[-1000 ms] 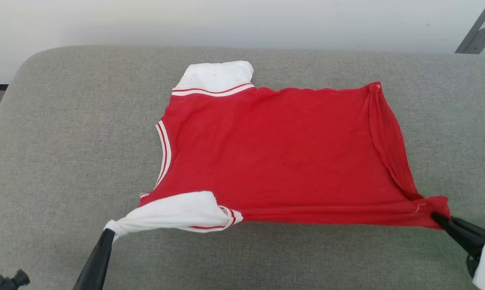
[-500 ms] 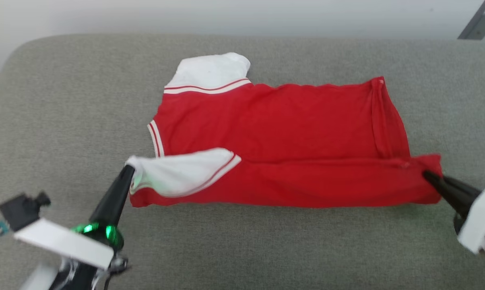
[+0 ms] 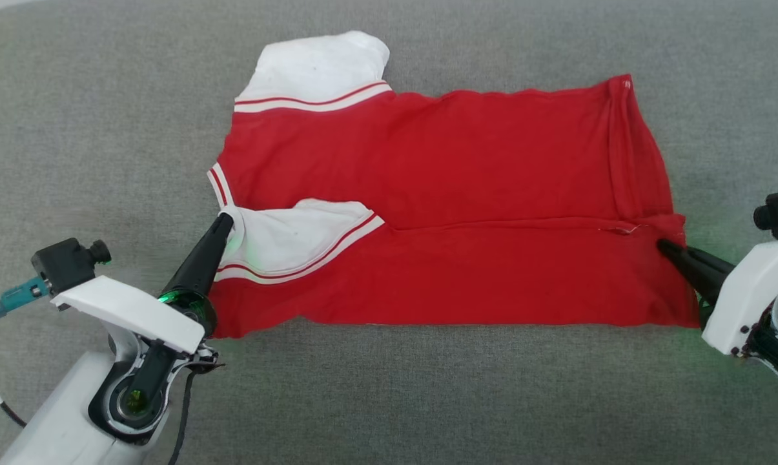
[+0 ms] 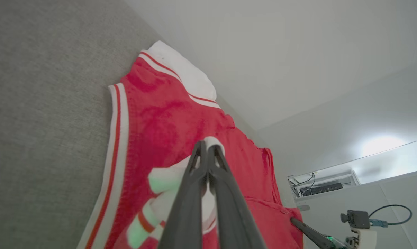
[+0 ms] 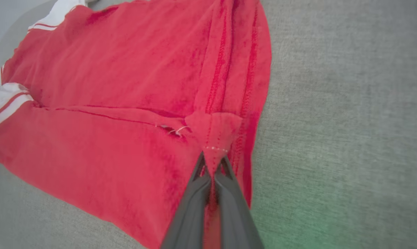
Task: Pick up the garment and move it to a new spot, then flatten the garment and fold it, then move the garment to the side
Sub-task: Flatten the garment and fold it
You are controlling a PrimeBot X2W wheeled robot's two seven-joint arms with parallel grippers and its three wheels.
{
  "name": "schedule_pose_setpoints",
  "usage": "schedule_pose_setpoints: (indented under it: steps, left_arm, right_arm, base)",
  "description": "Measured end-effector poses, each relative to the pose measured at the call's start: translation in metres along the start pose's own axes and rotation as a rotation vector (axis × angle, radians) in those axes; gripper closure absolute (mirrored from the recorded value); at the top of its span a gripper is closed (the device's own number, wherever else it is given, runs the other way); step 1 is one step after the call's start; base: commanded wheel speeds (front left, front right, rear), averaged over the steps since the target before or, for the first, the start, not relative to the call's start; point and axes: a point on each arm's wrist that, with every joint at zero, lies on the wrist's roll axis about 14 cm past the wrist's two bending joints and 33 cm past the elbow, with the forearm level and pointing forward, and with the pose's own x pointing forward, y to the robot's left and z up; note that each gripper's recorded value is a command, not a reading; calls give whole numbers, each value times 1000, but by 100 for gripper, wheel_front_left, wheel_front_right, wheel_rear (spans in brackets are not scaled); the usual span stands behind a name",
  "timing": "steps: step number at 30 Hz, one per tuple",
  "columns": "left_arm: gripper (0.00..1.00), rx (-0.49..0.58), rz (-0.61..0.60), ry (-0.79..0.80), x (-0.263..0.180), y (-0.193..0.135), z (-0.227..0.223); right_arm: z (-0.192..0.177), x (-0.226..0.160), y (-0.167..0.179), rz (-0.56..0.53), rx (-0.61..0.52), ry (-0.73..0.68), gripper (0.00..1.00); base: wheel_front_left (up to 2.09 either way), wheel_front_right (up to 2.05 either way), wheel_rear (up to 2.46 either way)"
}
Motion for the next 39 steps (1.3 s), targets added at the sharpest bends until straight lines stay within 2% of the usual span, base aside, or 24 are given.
schedule_pose_setpoints:
  steps: [7,12,13,14,15,16,17,18,22,28,33,39]
  left_arm:
    - [100,30,58,42,12,23,-10]
    - [100,104,85,70,14,35,-14]
    - [83,131,92,78,14,39,-13]
    - [70,146,94,79,14,40,-12]
    - [48,159,98,82,14,42,-12]
    - [5,185,98,97,14,43,-13]
    - [0,209,97,107,14,43,-12]
    - [0,209,97,107,14,43,-12]
    - [0,395,91,151,12,49,2]
    - [0,540,47,240,9,36,20]
    - [0,607,92,435,-10,40,17]
    - [0,564,168,683,-35,42,-15]
  right_arm:
    - [-15,9,-10,-15,26,21,100]
    - [-12,12,-9,-9,26,1,100]
    - [-12,13,-9,-8,22,-3,100]
    - [-10,13,-9,-7,16,-10,80]
    - [-7,14,-8,-5,10,-23,65]
    - [-3,15,-7,-3,6,-39,51]
    - [-1,15,-7,-4,0,-48,11]
    - [-1,15,-7,-4,0,-48,0]
    - [9,14,-8,-12,-35,-79,0]
    - [28,10,-2,1,-82,-141,0]
    - [43,4,1,7,-111,-181,0]
    - [61,-4,3,2,-131,-234,0]
  base:
    - [0,0,0]
    - [0,0,0]
    - [0,0,0]
    - [0,0,0]
    - [0,0,0]
    - [0,0,0]
    - [0,0,0]
    - [0,0,0]
    - [0,0,0]
    - [0,0,0]
    - [0,0,0]
    - [0,0,0]
